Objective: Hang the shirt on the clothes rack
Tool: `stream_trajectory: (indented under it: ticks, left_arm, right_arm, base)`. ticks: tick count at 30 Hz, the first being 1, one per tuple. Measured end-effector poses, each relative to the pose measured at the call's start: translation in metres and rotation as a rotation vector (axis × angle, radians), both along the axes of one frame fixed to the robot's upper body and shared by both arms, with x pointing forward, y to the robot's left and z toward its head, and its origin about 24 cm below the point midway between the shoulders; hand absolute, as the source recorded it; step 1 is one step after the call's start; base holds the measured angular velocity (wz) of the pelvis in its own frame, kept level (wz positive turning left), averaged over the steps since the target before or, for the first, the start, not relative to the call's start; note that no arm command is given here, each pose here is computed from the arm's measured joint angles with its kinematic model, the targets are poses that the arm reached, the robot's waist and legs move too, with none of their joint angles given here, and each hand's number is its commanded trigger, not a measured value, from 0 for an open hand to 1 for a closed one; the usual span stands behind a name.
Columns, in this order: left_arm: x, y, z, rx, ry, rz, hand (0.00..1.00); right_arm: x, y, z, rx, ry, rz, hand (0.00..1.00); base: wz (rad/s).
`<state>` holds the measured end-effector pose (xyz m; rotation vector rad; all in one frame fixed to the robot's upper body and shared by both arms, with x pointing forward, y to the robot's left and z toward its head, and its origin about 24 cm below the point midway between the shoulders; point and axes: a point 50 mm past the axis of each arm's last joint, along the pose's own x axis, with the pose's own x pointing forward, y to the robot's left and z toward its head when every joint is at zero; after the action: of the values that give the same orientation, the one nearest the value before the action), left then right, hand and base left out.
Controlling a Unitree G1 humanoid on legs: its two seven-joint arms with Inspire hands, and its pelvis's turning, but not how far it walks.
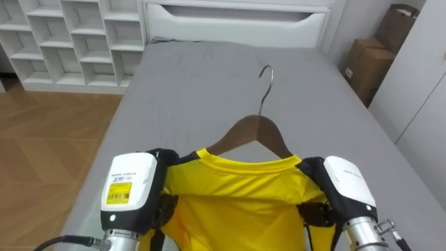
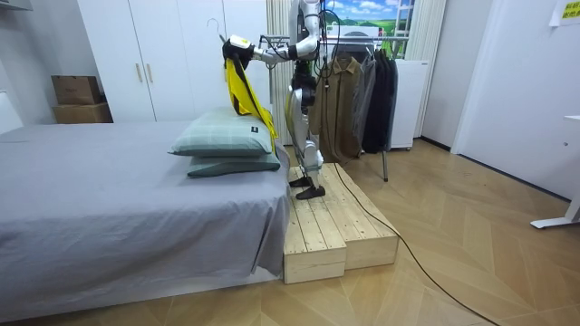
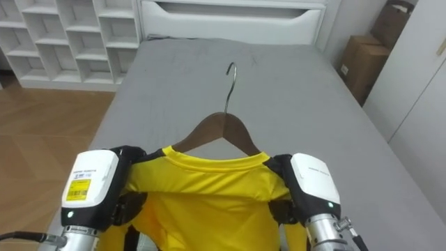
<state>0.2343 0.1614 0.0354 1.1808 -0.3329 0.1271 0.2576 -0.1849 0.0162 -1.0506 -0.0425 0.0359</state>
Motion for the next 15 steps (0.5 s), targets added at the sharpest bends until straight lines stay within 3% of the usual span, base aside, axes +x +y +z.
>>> stream_trajectory:
  ticks: [15]
  left_arm:
    - [-0.0002, -0.0007, -0.0007, 0.0, 0.003, -0.002, 1.0]
  right_arm:
    - [-0.0009, -0.0009, -0.0041, 0.004, 0.002, -0.013, 1.0]
  base:
    - [0.0]
